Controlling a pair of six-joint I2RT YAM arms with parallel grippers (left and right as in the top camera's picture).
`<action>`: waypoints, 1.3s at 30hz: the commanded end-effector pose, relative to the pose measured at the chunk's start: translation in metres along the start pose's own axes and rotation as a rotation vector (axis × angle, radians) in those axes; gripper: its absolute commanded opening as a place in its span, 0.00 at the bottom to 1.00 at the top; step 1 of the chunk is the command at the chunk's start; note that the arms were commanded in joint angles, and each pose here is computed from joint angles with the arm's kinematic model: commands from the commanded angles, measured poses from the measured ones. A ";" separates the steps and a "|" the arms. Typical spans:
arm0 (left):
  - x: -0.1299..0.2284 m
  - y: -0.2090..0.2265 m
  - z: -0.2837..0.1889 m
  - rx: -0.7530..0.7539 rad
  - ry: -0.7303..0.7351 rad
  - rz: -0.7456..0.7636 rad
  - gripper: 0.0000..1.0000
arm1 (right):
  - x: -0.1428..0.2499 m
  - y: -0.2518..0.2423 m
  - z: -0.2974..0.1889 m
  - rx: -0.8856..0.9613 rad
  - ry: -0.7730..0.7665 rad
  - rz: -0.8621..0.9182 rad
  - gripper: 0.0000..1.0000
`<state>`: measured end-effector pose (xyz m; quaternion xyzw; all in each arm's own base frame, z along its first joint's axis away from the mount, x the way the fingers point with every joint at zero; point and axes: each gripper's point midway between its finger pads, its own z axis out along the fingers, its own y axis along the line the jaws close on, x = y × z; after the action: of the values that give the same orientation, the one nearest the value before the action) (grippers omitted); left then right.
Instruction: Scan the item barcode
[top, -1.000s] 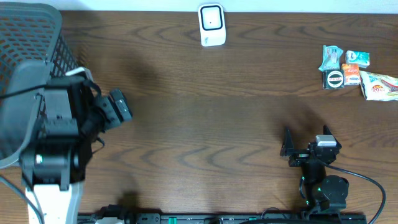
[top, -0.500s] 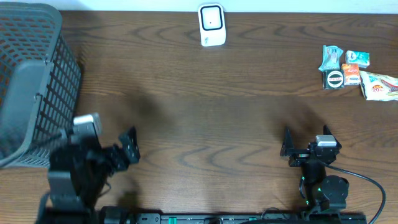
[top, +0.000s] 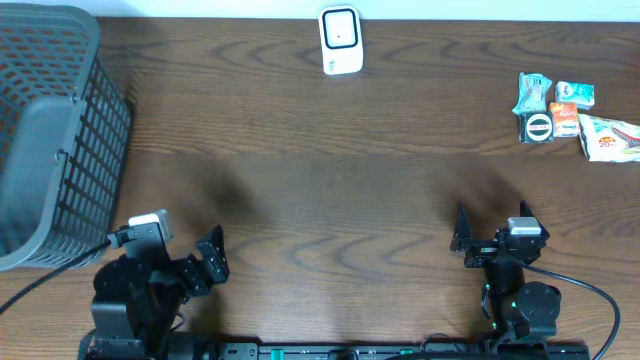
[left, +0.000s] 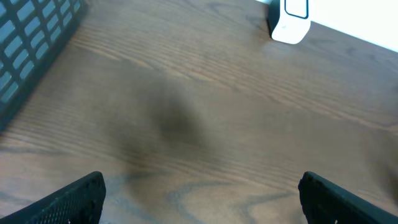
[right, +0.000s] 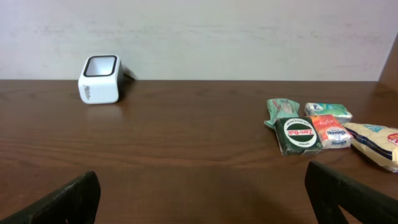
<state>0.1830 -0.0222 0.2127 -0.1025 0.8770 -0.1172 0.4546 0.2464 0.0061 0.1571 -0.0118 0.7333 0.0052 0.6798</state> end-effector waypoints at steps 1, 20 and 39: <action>0.004 -0.002 -0.001 0.036 -0.045 0.017 0.98 | 0.001 0.000 0.000 0.001 -0.001 -0.008 0.99; -0.002 -0.008 0.022 0.157 -0.320 0.039 0.97 | 0.001 0.000 0.000 0.001 -0.001 -0.008 0.99; -0.018 -0.020 0.033 0.230 -0.487 0.142 0.98 | 0.001 0.000 0.000 0.001 -0.001 -0.008 0.99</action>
<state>0.2199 -0.0423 0.2172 -0.0169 0.7310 -0.1688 0.6609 0.2464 0.0061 0.1571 -0.0119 0.7333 0.0050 0.6798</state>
